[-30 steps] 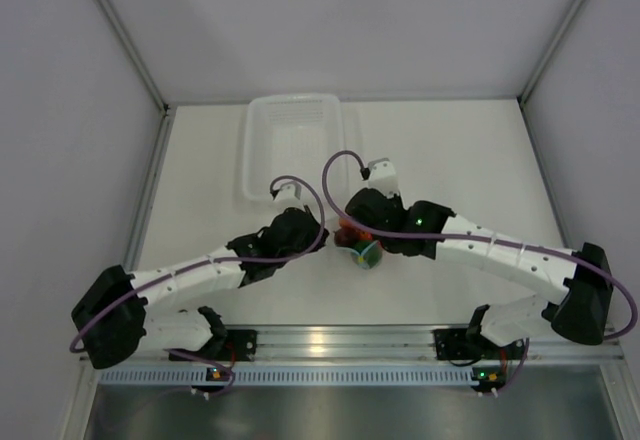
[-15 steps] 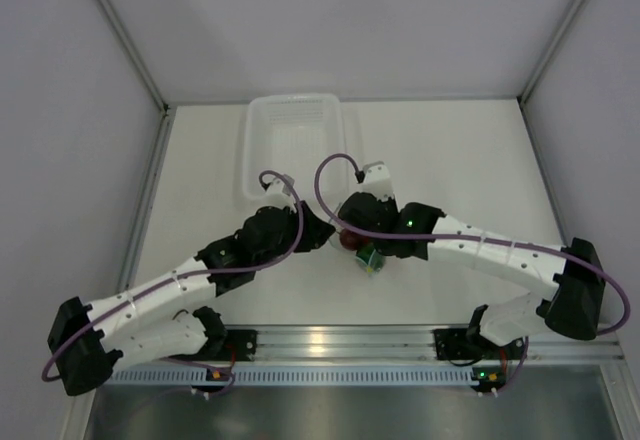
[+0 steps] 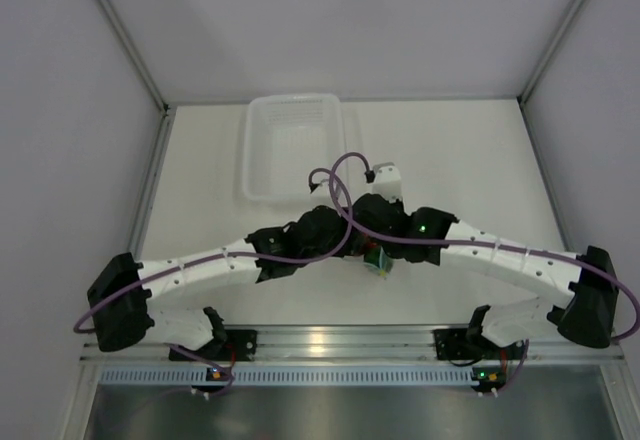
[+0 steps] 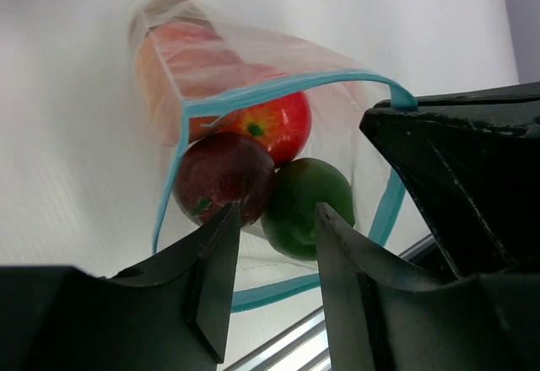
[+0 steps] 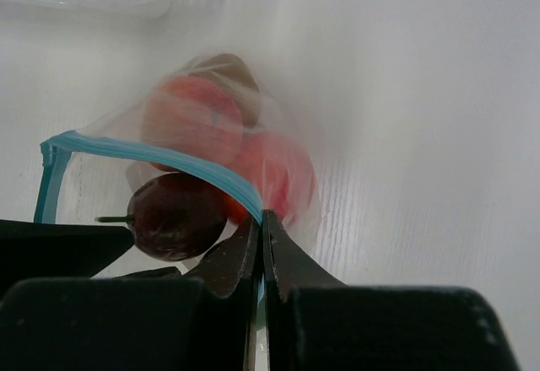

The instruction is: Open the zip-top bag and remove the fake food

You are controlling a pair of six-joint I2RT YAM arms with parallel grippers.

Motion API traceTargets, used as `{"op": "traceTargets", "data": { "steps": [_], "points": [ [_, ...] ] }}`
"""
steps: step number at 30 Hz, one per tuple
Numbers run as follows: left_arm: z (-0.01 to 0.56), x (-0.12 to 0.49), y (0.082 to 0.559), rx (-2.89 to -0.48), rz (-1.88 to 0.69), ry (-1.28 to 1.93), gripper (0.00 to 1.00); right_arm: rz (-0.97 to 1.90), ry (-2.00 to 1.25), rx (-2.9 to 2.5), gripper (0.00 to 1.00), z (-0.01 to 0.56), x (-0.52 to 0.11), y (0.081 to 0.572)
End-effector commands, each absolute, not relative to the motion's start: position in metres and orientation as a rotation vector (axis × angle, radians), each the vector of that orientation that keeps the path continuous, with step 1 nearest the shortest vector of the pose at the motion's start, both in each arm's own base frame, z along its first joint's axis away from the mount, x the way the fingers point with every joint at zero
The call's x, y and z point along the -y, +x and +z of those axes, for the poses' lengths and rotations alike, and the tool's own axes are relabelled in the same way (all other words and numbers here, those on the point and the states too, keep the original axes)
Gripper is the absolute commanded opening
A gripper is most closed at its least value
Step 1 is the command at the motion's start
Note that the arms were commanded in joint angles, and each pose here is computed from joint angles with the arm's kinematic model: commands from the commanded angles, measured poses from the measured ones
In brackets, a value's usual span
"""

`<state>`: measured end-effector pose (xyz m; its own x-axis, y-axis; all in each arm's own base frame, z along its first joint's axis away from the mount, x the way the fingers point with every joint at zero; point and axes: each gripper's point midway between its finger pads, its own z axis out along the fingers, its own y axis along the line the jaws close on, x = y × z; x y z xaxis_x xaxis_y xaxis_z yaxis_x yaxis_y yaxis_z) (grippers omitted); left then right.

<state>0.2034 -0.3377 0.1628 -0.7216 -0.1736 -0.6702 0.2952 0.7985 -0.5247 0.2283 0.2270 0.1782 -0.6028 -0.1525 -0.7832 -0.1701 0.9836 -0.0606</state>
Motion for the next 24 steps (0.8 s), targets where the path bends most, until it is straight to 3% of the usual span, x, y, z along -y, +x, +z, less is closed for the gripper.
{"op": "traceTargets", "data": {
  "steps": [1, 8, 17, 20, 24],
  "points": [
    [0.177, 0.337, 0.212, -2.187, -0.764, 0.048, 0.47, 0.134, -0.140, -2.172, 0.00, 0.193, -0.237, 0.233],
    [0.155, 0.345, 0.210, -2.196, -0.633, 0.166, 0.61, 0.260, -0.180, -2.183, 0.00, 0.191, -0.256, 0.227],
    [0.143, 0.348, 0.215, -2.159, -0.620, 0.185, 0.62, 0.370, -0.181, -2.202, 0.00, 0.192, -0.251, 0.223],
    [0.137, 0.346, 0.217, -2.150, -0.599, 0.186, 0.69, 0.403, -0.186, -2.215, 0.00, 0.194, -0.244, 0.223],
    [0.133, 0.349, 0.218, -2.149, -0.604, 0.194, 0.68, 0.427, -0.162, -2.204, 0.00, 0.200, -0.229, 0.226]
  ]
}}
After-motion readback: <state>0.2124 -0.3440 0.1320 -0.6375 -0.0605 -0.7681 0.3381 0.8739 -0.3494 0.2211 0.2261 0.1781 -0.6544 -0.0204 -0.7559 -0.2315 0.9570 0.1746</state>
